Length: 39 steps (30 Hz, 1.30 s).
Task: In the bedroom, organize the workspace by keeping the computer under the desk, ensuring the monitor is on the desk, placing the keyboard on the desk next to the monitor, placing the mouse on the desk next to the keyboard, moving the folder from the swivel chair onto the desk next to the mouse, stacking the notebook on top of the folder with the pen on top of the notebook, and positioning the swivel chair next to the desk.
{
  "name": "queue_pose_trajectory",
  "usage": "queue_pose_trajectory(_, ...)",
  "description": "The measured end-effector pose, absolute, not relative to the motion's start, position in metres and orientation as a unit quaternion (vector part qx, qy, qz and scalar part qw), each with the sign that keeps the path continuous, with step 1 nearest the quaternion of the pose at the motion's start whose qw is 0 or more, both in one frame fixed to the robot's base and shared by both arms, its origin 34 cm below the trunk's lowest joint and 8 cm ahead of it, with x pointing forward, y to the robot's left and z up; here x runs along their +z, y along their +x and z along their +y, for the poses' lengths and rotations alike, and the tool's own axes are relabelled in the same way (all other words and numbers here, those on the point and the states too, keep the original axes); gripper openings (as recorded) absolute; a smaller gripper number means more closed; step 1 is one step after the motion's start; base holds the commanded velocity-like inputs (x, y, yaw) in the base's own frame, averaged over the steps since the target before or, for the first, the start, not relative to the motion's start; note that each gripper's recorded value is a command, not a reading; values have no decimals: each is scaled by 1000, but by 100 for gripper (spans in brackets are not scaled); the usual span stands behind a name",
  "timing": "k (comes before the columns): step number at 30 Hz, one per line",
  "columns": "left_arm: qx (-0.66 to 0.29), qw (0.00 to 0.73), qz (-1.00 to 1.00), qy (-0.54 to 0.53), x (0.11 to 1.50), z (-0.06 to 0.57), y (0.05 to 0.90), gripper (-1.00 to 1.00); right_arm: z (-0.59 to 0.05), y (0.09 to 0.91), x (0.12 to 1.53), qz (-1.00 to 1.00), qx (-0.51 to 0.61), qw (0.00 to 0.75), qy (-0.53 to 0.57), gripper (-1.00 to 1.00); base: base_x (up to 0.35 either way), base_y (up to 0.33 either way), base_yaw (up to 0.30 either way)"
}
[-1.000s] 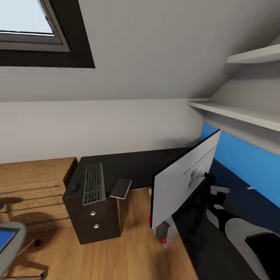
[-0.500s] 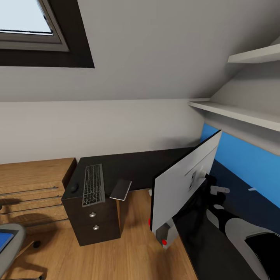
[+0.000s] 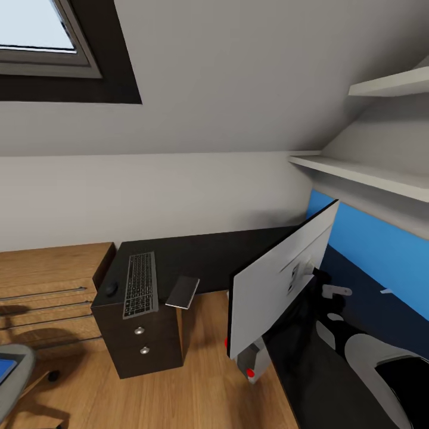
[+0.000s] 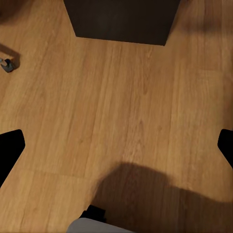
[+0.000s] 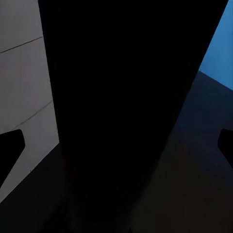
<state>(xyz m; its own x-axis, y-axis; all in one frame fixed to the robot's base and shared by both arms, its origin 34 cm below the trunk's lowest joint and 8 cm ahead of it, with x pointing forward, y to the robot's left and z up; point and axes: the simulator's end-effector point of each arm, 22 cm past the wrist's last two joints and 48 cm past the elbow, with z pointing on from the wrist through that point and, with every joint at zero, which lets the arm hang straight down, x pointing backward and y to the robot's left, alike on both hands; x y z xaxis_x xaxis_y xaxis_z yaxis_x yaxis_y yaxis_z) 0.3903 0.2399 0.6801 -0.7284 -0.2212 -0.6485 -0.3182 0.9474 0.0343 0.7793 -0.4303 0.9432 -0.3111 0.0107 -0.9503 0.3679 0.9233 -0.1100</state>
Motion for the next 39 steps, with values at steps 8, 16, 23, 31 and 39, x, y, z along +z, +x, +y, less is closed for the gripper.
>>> queue_pose_trajectory(8,72,338,927,-146,680,240,390,100,-430,780,944,794,-156,575,118,-100,0,0,0)
queue_pose_trajectory(16,71,339,927,-146,680,240,390,100,-431,780,945,793,-156,576,122,-100,0,0,0)
queue_pose_trajectory(23,71,338,927,-146,680,240,390,100,-431,779,944,793,-156,576,122,-100,0,0,0)
queue_pose_trajectory(31,71,339,927,-146,680,240,391,100,-431,780,944,793,-155,576,123,-100,0,0,0)
queue_pose_trajectory(39,71,339,927,-146,680,240,391,100,-428,781,944,794,-154,576,118,-100,-81,0,0)
